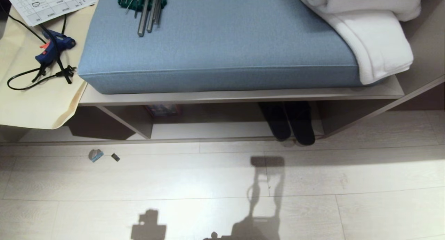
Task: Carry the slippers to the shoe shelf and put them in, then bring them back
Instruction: Pick up the slippers in the shoe cabinet
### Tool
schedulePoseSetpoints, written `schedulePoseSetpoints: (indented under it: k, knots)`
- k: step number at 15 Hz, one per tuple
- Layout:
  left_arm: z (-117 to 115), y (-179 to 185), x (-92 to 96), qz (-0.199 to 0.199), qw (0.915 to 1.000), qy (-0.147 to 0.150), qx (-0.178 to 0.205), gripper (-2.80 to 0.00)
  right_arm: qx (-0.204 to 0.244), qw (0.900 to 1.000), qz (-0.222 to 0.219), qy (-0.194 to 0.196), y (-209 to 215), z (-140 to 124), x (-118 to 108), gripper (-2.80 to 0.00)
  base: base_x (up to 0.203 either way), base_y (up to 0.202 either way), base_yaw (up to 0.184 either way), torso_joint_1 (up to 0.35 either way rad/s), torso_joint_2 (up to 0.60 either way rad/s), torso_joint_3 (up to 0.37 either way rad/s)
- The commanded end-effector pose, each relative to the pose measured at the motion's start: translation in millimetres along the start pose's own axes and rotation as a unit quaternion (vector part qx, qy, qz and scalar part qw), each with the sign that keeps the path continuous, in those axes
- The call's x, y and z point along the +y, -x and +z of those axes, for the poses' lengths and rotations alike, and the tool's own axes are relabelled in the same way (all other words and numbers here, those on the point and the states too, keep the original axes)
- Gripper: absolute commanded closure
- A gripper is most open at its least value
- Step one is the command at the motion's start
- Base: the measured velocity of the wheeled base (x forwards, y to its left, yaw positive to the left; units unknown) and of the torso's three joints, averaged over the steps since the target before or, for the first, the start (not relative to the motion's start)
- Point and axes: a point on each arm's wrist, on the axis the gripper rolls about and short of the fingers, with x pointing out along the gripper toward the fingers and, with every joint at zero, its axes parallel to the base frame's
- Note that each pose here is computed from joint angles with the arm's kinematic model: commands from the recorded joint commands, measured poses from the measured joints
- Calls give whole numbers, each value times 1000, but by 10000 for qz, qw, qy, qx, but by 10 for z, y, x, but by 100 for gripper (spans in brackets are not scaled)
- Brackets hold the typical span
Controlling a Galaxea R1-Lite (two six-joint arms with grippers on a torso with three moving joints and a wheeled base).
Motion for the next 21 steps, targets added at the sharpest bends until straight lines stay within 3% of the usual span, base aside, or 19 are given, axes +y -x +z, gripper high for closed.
schedulePoseSetpoints:
  k: [1, 21]
  knots:
    - [1, -1, 0, 2, 10000, 2, 0, 0, 4, 10000, 11, 0, -1, 1, 0, 0, 0, 0, 0, 2, 2, 198]
    - [1, -1, 0, 2, 10000, 9, 0, 0, 12, 10000, 10, 7, -1, 0, 0, 0, 0, 0, 0, 2, 2, 200]
